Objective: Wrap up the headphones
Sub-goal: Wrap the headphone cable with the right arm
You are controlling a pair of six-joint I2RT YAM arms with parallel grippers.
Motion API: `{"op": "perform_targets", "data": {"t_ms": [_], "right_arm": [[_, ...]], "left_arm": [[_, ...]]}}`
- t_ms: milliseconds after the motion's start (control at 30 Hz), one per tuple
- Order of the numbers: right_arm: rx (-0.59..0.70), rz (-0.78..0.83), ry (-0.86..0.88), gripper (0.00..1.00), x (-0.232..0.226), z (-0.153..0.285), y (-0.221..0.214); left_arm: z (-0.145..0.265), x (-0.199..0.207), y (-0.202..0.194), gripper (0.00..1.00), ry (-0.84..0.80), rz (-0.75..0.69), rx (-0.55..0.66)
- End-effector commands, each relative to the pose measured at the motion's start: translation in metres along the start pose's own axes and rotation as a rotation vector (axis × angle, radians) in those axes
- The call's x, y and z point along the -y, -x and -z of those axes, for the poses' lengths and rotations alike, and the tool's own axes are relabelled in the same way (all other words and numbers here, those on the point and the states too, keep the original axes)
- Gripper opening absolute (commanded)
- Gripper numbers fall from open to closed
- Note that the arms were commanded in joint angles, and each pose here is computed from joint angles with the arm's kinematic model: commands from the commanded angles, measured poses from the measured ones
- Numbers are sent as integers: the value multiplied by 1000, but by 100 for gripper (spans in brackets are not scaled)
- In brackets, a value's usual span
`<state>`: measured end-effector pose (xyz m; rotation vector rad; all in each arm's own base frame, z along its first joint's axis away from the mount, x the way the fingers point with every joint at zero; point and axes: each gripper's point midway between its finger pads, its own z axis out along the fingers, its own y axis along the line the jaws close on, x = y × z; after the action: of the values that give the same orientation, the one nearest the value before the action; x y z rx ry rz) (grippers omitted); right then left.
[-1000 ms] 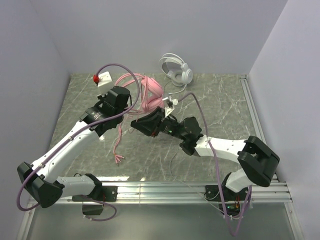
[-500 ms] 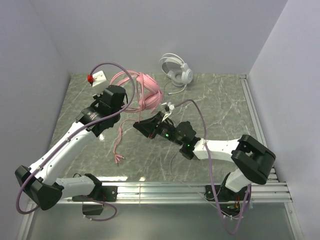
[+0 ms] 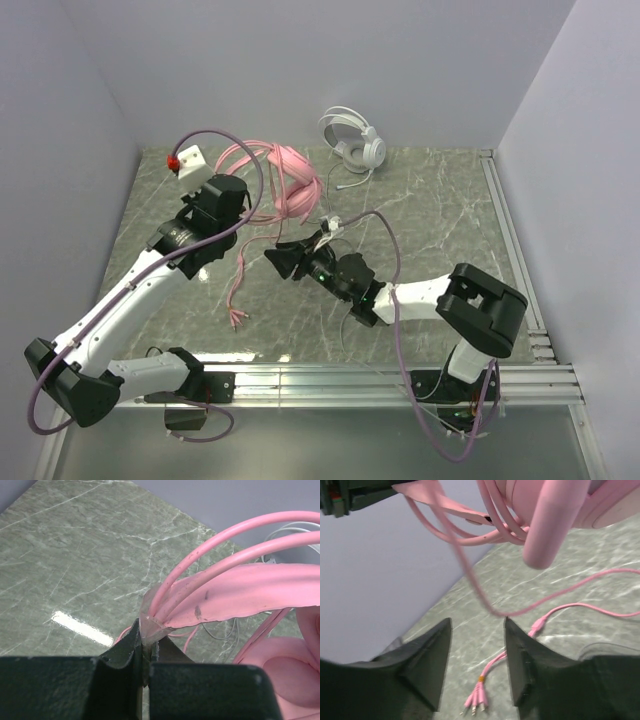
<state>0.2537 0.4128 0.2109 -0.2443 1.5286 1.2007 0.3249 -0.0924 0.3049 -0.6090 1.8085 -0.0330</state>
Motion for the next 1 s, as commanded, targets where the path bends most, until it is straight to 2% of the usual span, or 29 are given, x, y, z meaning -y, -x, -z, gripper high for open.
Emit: {"op": "perform_targets", "data": {"t_ms": [0,133,433,667,967], "right_arm": [[103,99,-93,57,7,-3,17],[126,150,-161,61,13,-6,15],[200,252,-302,62,26,-2,18],[263,367,-307,61,24,-1,25],[361,466,-394,61,28,-13,42]], "left_arm": [[9,20,38,1,-71,197,84],[11,24,37,1,-70,191,55],[28,34,44,0,-142,241,-11],[36,36,47,1,-157,231,-46],[46,45,49,0,-210,241,-89]]}}
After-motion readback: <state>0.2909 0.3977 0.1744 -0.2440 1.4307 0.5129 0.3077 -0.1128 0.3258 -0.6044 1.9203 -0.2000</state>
